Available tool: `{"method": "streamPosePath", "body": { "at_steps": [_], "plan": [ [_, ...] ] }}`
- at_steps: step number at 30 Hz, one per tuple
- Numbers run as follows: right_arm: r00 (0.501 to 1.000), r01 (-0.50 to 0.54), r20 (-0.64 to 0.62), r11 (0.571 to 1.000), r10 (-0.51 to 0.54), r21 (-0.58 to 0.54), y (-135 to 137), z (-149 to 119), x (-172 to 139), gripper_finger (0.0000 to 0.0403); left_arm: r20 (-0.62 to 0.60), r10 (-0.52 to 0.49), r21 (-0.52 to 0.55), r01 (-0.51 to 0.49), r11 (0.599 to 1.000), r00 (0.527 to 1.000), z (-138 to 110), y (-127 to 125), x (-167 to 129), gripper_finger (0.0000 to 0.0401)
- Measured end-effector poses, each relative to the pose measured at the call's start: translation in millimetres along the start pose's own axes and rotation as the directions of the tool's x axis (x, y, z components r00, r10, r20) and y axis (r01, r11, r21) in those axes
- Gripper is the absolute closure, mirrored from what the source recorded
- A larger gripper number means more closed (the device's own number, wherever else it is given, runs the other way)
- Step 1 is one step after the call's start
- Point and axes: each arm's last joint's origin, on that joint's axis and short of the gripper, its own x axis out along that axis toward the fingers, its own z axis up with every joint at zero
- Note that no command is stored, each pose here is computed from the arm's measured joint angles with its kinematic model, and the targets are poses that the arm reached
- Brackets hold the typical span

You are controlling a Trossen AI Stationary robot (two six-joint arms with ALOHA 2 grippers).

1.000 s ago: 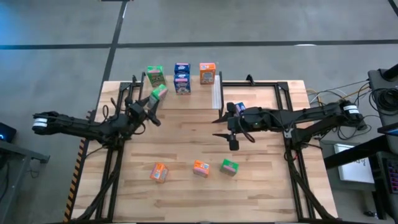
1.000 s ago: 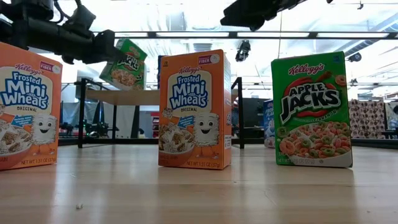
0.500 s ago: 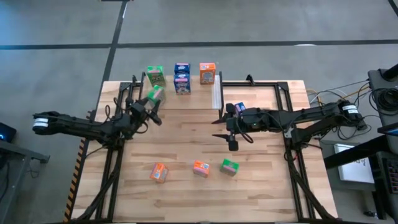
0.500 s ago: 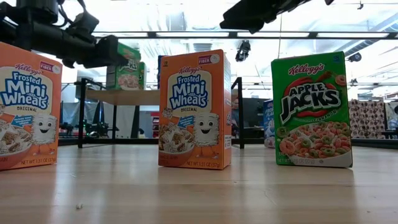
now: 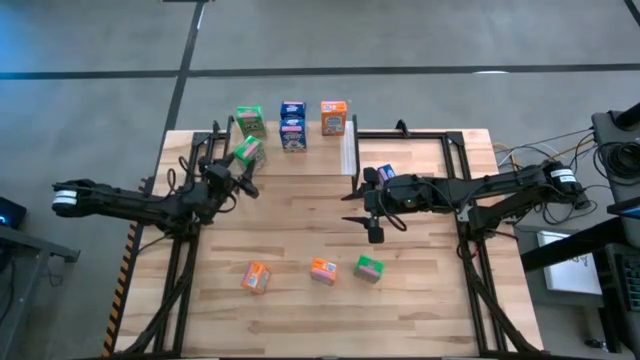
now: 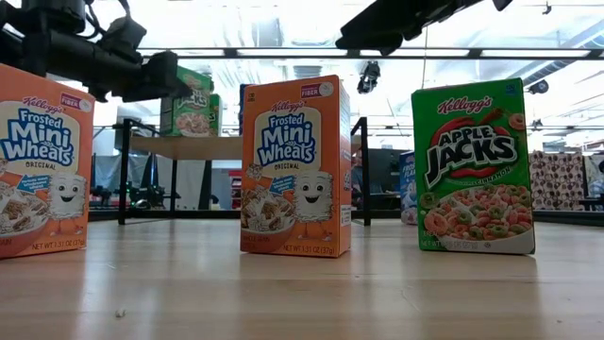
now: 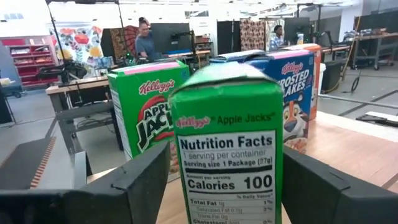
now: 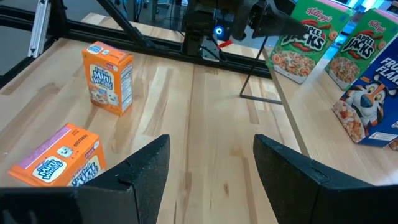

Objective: Stack cereal on shelf
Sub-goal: Put the top green cereal box on the shelf aligned with the other green cereal box

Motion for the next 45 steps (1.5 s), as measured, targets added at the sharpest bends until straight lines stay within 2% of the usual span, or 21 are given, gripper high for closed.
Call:
{"method": "streamPosePath", "body": {
  "at_steps": [5, 12, 17, 21, 25, 29, 33, 38, 45],
  "plan": [
    [1.000, 0.000, -0.002, 1.000, 0.000, 0.000, 0.0, -0.2, -0.1, 0.0181, 0.022, -0.016, -0.004, 0.016, 1.000, 1.000, 12.4, -2.6, -0.7, 0.0151],
    [1.000, 0.000, -0.006, 1.000, 0.000, -0.001, 0.1, -0.5, -0.2, 0.0181, -0.006, -0.033, 0.065, 0.033, 0.997, 0.999, 34.5, -9.3, 2.9, 0.0151],
    [1.000, -0.001, -0.009, 1.000, 0.001, -0.001, 0.1, -0.8, -0.2, 0.0181, -0.079, -0.039, 0.123, 0.048, 0.991, 0.996, 59.1, -12.7, 7.1, 0.0151],
    [1.000, -0.001, -0.010, 1.000, 0.001, -0.001, 0.1, -0.9, -0.2, 0.0181, -0.194, -0.031, 0.166, 0.064, 0.984, 0.981, 83.2, -9.7, 7.5, 0.0151],
    [1.000, -0.002, -0.016, 1.000, 0.002, -0.003, 0.2, -1.5, -0.2, 0.0181, -0.306, -0.022, 0.170, 0.077, 0.982, 0.952, 109.5, -3.4, 5.9, 0.0151],
    [1.000, -0.002, -0.016, 1.000, 0.002, -0.004, 0.2, -1.5, -0.3, 0.0181, -0.379, -0.086, 0.089, 0.128, 0.988, 0.921, 138.5, -4.7, 7.5, 0.0151],
    [1.000, -0.002, -0.016, 1.000, 0.002, -0.004, 0.2, -1.5, -0.3, 0.0181, -0.428, -0.097, 0.026, 0.120, 0.992, 0.899, 163.2, -10.0, 12.8, 0.0151],
    [1.000, -0.005, -0.031, 1.000, 0.004, -0.006, 0.5, -2.9, -0.3, 0.0181, -0.549, -0.098, -0.017, 0.106, 0.994, 0.830, 179.3, -16.5, 23.5, 0.0151],
    [0.999, -0.009, -0.052, 1.000, 0.009, -0.013, 0.9, -5.0, -0.4, 0.0181, -0.699, -0.039, -0.023, 0.032, 0.999, 0.714, 188.1, -14.9, 38.8, 0.0151]
  ]
}}
